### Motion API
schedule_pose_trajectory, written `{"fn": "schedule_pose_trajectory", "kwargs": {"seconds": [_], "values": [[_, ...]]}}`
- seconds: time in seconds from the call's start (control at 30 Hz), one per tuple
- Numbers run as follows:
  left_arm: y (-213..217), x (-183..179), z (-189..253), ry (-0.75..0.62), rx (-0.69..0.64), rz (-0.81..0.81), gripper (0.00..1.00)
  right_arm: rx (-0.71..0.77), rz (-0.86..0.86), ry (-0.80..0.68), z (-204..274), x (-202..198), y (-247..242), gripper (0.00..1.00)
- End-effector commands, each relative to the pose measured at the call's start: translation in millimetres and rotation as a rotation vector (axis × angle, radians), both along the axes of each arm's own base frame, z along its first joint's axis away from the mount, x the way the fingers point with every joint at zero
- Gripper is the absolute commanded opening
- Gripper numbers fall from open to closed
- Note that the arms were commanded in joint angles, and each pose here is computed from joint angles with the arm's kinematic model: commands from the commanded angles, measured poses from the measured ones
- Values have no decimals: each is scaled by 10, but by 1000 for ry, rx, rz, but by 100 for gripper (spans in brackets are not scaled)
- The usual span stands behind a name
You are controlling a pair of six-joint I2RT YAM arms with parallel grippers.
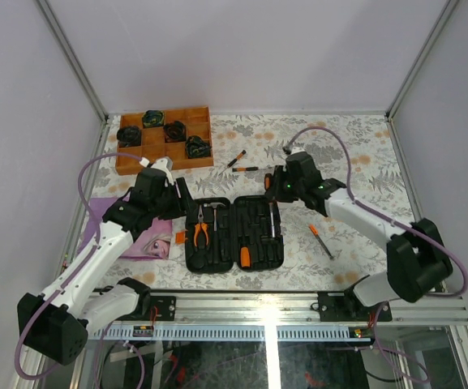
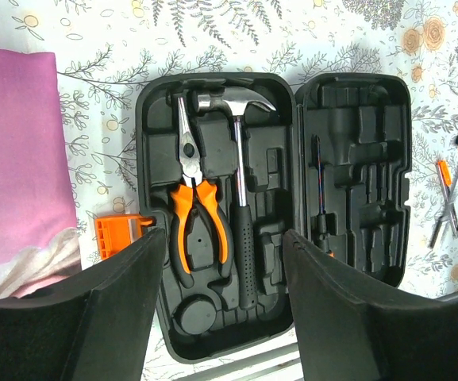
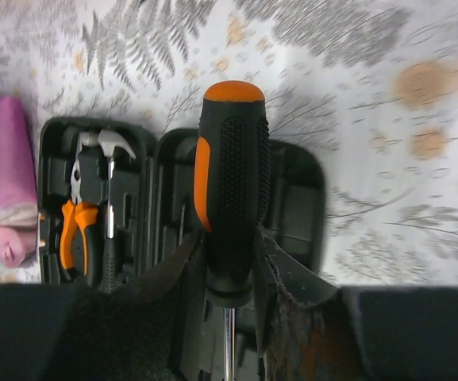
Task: Sort the tools into containers
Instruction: Place the screwdriver in the storage box.
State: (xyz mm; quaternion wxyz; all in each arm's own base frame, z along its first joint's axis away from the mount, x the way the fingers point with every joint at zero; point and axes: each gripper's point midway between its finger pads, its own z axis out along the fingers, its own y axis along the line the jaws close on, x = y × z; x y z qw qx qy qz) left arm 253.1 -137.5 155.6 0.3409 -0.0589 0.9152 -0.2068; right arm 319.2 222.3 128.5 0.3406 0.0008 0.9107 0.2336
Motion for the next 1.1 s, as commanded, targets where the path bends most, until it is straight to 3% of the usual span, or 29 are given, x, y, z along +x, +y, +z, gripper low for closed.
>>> {"fn": "schedule_pose_trajectory", "kwargs": {"seconds": [0.0,0.4,1.07], "values": [[-34,88,50,-41,-18,-14,60,94,56,-14,11,-8,465,12],[-16,90,37,-38,-8,-7,61,-21,21,79,-436,-146,624,19],[-11,88,29,-36,-7,-5,61,-75,-48,166,-734,-163,644,44]]}}
